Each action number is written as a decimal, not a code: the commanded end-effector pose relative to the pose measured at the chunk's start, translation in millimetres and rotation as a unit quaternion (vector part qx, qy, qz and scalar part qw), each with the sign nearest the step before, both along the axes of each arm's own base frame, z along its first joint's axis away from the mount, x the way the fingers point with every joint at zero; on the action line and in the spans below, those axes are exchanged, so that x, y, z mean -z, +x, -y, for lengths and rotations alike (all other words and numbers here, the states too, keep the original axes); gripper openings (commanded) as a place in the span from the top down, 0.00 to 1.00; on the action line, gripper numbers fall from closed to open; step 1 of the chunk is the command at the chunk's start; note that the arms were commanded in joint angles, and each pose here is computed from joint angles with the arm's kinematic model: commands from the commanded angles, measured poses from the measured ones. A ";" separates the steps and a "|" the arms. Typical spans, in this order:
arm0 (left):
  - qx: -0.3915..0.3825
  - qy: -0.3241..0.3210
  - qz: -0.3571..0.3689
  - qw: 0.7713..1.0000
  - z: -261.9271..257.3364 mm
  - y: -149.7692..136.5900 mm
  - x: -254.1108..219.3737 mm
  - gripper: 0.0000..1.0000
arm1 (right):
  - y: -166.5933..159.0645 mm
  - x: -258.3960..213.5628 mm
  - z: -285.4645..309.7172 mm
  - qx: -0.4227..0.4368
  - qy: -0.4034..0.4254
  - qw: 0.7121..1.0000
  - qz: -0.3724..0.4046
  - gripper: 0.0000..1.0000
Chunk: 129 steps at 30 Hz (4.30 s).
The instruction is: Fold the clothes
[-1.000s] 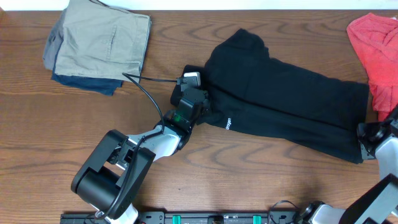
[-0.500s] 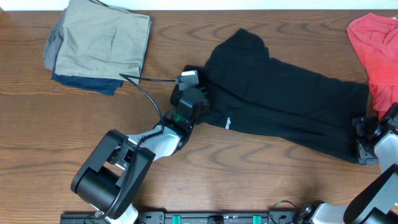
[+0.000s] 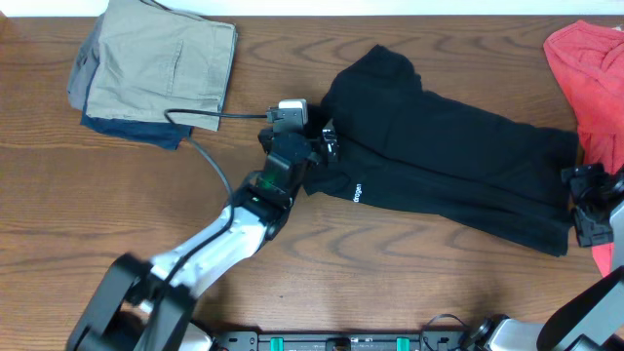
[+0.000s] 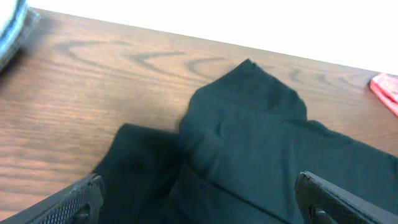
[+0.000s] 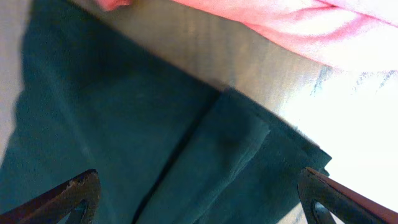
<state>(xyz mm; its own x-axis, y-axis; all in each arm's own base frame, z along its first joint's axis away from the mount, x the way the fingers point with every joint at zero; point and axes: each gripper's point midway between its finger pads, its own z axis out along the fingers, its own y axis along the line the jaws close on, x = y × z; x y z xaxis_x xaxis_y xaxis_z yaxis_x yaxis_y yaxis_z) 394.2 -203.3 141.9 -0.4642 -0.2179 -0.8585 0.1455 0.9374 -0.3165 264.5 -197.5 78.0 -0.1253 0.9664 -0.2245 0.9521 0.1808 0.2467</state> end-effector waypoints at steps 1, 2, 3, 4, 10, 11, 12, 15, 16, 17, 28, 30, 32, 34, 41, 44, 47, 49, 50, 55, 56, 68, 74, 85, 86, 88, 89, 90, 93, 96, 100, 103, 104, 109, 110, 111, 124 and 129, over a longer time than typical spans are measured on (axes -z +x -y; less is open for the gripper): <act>-0.003 0.026 -0.009 1.000 -7.2 -2.6 0.1 0.02 | 18.8 -18.3 -13.2 -0.084 0.012 0.995 0.043 0.01; 0.000 0.032 -0.021 0.999 -7.7 -5.4 6.2 0.02 | 22.4 -19.1 -19.1 -0.109 0.020 0.992 0.053 0.01; 0.008 0.037 -0.037 0.999 -6.8 -9.4 14.1 0.02 | 25.9 -20.3 -26.0 -0.138 0.028 0.988 0.063 0.02; 0.020 0.039 -0.051 0.998 -4.0 -13.3 20.5 0.02 | 28.9 -21.5 -33.3 -0.166 0.036 0.983 0.072 0.02; 0.139 0.011 -0.119 0.983 32.7 -40.2 50.8 0.02 | 26.7 -16.1 -61.8 -0.227 0.067 0.969 0.067 0.40; 0.154 0.006 -0.130 0.980 37.4 -44.4 55.3 0.02 | 26.2 -14.3 -65.1 -0.234 0.068 0.968 0.063 0.46; 0.170 -0.001 -0.140 0.975 42.6 -49.1 59.6 0.02 | 24.7 -12.2 -66.6 -0.235 0.067 0.968 0.056 0.49; 0.200 -0.011 -0.167 0.965 51.1 -59.7 72.2 0.02 | 18.4 -6.1 -69.6 -0.232 0.064 0.970 0.030 0.60; 0.201 -0.010 -0.174 0.964 51.1 -61.1 76.1 0.02 | 16.8 -4.3 -71.2 -0.231 0.066 0.970 0.026 0.64; 0.203 -0.010 -0.180 0.962 51.1 -62.9 79.3 0.02 | 15.8 -3.2 -72.6 -0.232 0.068 0.970 0.023 0.65; 0.223 -0.017 -0.208 0.952 55.6 -74.0 89.1 0.02 | -21.5 42.0 -82.8 -0.200 0.088 0.975 -0.037 0.96; 0.219 -0.016 -0.207 0.953 54.6 -73.2 89.4 0.02 | -28.8 48.2 -80.6 -0.180 0.085 0.979 -0.052 0.91; 0.213 -0.011 -0.205 0.955 52.5 -71.3 90.0 0.02 | -33.6 50.7 -77.5 -0.164 0.080 0.981 -0.064 0.87; 0.202 -0.004 -0.203 0.958 48.8 -68.7 91.5 0.02 | -34.4 51.1 -73.4 -0.157 0.071 0.983 -0.069 0.85; 0.198 -0.001 -0.203 0.959 47.6 -67.9 92.1 0.02 | -44.7 54.0 -51.4 -0.115 0.023 0.987 -0.108 0.81; 0.198 0.000 -0.206 0.958 47.0 -68.9 93.3 0.02 | -46.5 59.0 -49.8 -0.113 0.026 0.987 -0.116 0.81; 0.197 0.002 -0.210 0.957 46.0 -70.3 95.0 0.02 | -46.9 65.1 -48.0 -0.110 0.031 0.986 -0.121 0.83; 0.197 0.003 -0.213 0.957 45.4 -71.2 96.0 0.02 | -45.2 68.5 -46.1 -0.109 0.030 0.986 -0.120 0.83; 0.196 0.004 -0.215 0.957 44.9 -71.5 96.7 0.02 | -44.1 70.5 -45.4 -0.109 0.030 0.986 -0.120 0.83; 0.163 0.032 -0.226 0.960 30.4 -70.1 105.8 0.02 | -36.9 77.9 -40.7 -0.108 0.025 0.987 -0.114 0.81; 0.158 0.037 -0.227 0.960 27.9 -69.7 107.1 0.02 | -35.0 78.5 -39.5 -0.108 0.023 0.988 -0.111 0.81; 0.152 0.041 -0.228 0.961 25.4 -69.6 108.5 0.02 | -12.2 73.9 -24.5 -0.106 -0.012 0.992 -0.069 0.68; 0.152 0.042 -0.229 0.960 25.2 -69.9 108.8 0.02 | 2.7 68.7 -14.8 -0.104 -0.036 0.993 -0.039 0.62; 0.152 0.045 -0.236 0.959 23.6 -72.4 111.3 0.02 | 42.7 32.9 -5.7 -0.145 -0.049 0.988 0.021 0.11; 0.152 0.045 -0.236 0.959 23.6 -72.4 111.3 0.02 | 46.4 26.8 -7.0 -0.148 -0.043 0.988 0.026 0.08; 0.152 0.045 -0.236 0.959 23.6 -72.4 111.2 0.02 | 55.6 14.6 -13.9 -0.161 -0.021 0.986 0.045 0.05; 0.152 0.045 -0.236 0.959 23.6 -72.4 111.2 0.02 | 62.0 7.7 -19.9 -0.176 -0.007 0.982 0.061 0.04; 0.152 0.045 -0.236 0.959 23.7 -72.3 111.2 0.02 | 68.1 1.5 -26.9 -0.193 0.006 0.978 0.077 0.03; 0.152 0.044 -0.235 0.959 24.0 -71.9 110.7 0.02 | 87.5 -17.6 -63.1 -0.263 0.067 0.951 0.144 0.04; 0.152 0.043 -0.232 0.960 24.5 -70.9 109.8 0.02 | 95.1 -25.2 -102.5 -0.334 0.106 0.920 0.174 0.06; 0.152 0.042 -0.229 0.960 25.1 -70.0 108.9 0.02 | 91.4 -13.6 -135.8 -0.400 0.089 0.904 0.125 0.19; 0.152 0.042 -0.230 0.960 25.1 -70.1 108.9 0.02 | 90.0 -3.8 -154.7 -0.432 0.055 0.897 0.075 0.42; 0.152 0.042 -0.230 0.960 25.1 -70.1 108.9 0.02 | 91.0 -2.5 -161.9 -0.444 0.046 0.892 0.067 0.48; 0.152 0.042 -0.229 0.960 25.1 -70.0 108.9 0.02 | 99.0 -0.1 -210.5 -0.508 0.002 0.860 0.046 0.69; 0.152 0.042 -0.229 0.960 25.1 -70.0 108.9 0.02 | 99.7 0.6 -216.9 -0.513 -0.007 0.857 0.041 0.70; 0.152 0.042 -0.229 0.960 25.1 -70.0 108.9 0.02 | 100.3 1.2 -224.6 -0.517 -0.017 0.855 0.035 0.73; 0.152 0.042 -0.230 0.960 25.1 -70.1 109.0 0.02 | 91.2 48.8 -282.6 -0.572 -0.011 0.820 -0.023 0.94; 0.152 0.042 -0.230 0.960 25.1 -70.1 109.0 0.02 | 85.5 69.7 -286.4 -0.573 0.013 0.819 -0.044 0.98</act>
<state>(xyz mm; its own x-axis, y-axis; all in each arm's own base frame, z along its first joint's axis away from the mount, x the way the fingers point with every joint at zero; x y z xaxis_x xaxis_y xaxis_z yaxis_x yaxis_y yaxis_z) 321.0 -230.3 34.8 -0.8333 0.0407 -0.5514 0.2785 0.8924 -0.3550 349.3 85.5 13.1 -0.9659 0.2033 -0.1605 0.1694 0.9646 0.2020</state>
